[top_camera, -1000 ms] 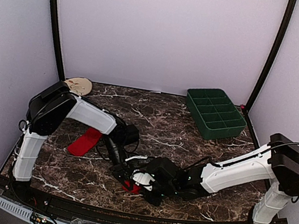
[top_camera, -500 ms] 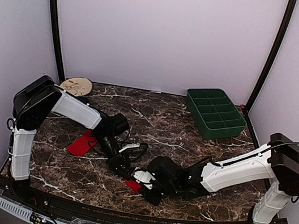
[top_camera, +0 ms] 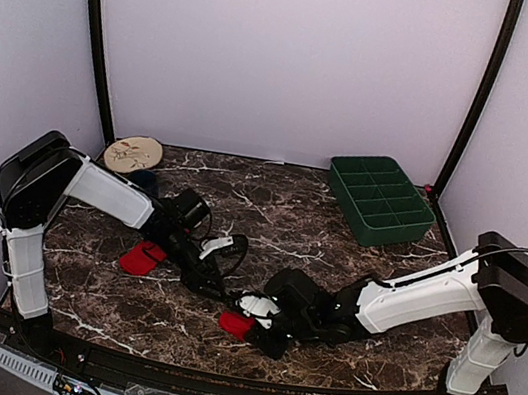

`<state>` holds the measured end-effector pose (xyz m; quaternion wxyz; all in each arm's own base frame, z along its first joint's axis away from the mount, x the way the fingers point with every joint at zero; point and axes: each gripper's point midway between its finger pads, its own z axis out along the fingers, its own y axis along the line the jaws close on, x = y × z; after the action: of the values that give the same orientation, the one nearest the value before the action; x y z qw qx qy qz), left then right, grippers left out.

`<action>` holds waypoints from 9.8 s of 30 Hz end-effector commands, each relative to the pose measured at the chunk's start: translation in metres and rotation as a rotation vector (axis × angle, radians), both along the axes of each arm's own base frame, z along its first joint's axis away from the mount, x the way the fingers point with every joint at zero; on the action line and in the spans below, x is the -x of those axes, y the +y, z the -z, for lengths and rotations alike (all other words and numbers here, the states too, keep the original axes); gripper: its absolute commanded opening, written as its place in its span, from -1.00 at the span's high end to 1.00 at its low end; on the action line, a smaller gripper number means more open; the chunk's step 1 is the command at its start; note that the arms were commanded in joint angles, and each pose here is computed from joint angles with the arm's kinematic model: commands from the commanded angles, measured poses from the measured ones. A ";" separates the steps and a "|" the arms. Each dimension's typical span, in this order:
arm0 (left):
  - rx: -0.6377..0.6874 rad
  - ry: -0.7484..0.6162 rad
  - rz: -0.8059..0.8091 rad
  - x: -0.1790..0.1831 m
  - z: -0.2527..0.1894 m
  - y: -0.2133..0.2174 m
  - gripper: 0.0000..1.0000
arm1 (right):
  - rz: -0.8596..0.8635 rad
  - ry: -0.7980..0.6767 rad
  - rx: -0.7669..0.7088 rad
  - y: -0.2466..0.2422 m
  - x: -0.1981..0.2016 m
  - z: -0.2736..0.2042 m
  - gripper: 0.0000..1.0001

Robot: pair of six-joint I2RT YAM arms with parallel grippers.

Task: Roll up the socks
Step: Roll the sock at the center of the board, then pick up the sock from the center of the board.

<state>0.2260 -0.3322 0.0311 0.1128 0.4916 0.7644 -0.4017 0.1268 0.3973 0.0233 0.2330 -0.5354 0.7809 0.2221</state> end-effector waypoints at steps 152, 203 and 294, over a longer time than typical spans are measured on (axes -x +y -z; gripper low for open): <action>-0.103 0.022 0.367 0.102 0.006 -0.039 0.70 | 0.237 0.158 -0.114 -0.088 -0.042 -0.026 0.32; -0.088 0.370 0.380 0.101 0.001 -0.036 0.76 | -0.047 -0.079 -0.061 0.009 0.029 -0.002 0.61; 0.013 -0.772 0.419 0.084 0.002 -0.065 -0.42 | 0.216 0.860 -0.307 -0.036 0.015 0.000 1.00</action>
<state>0.1380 -0.3909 0.0270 0.3029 0.7408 0.5581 -0.2191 0.1141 0.3651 0.0259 -0.0038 -0.2746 0.8161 0.5085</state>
